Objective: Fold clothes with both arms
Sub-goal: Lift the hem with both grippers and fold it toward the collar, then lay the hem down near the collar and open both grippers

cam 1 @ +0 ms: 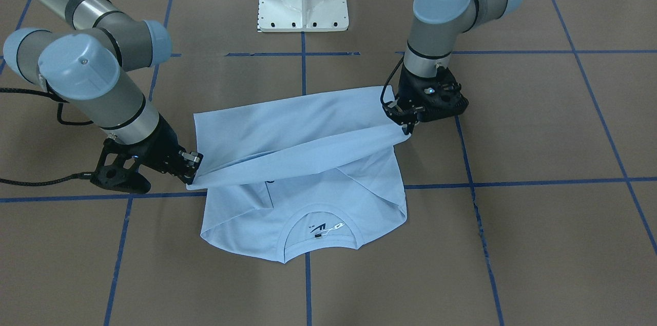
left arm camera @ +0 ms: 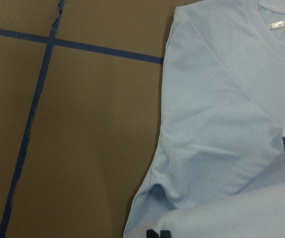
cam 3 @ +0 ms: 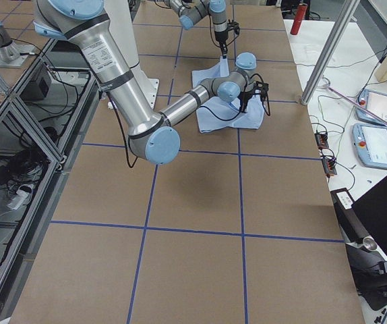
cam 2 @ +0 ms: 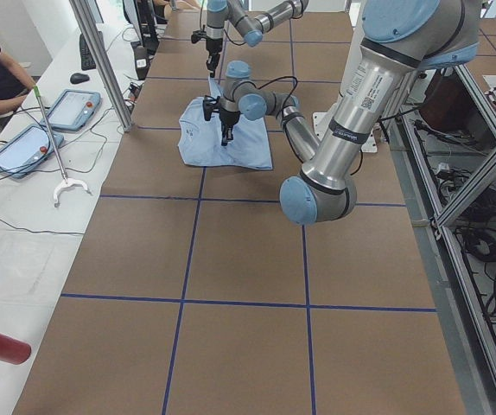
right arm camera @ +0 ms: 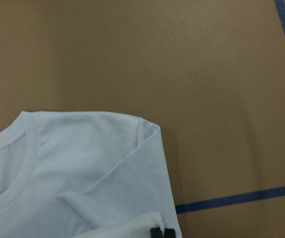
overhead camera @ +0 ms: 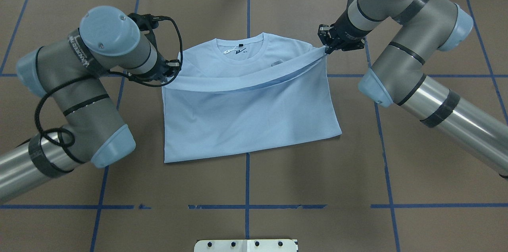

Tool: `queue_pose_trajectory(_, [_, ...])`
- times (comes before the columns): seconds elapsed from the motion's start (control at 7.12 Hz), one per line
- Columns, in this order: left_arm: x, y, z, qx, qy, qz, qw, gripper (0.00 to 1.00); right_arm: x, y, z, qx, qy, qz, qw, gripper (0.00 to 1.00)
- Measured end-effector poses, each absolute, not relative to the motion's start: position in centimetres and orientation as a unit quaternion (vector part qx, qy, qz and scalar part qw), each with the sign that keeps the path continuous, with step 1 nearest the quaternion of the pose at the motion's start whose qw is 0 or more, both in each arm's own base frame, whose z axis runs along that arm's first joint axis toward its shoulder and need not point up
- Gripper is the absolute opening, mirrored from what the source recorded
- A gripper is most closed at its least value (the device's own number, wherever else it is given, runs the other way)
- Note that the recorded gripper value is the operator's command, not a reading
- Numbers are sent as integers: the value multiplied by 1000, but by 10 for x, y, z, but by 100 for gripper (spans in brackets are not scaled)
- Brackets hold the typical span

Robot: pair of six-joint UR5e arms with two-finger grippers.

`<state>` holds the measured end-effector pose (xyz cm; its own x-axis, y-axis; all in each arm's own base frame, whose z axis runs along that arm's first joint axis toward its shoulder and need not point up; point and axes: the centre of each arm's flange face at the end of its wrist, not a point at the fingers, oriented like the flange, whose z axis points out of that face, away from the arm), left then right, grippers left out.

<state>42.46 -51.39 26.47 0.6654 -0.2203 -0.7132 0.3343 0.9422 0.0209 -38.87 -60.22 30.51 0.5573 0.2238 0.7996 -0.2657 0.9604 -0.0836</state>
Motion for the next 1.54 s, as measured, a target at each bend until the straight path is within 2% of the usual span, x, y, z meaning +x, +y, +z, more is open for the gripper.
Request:
queue_pose_trajectory(0.42, [420,-577,314,100,376,-160,907,0,-405,-634,325,28,-445,146,883,0])
queue_pose_trajectory(0.98, [441,-603,323,99,374,-165,907,0,-418,-659,317,32,-435,155,886,0])
queue_pose_trajectory(1.54, [447,-607,310,102,380,-166,904,0,-421,-663,318,35,-429,158,889,0])
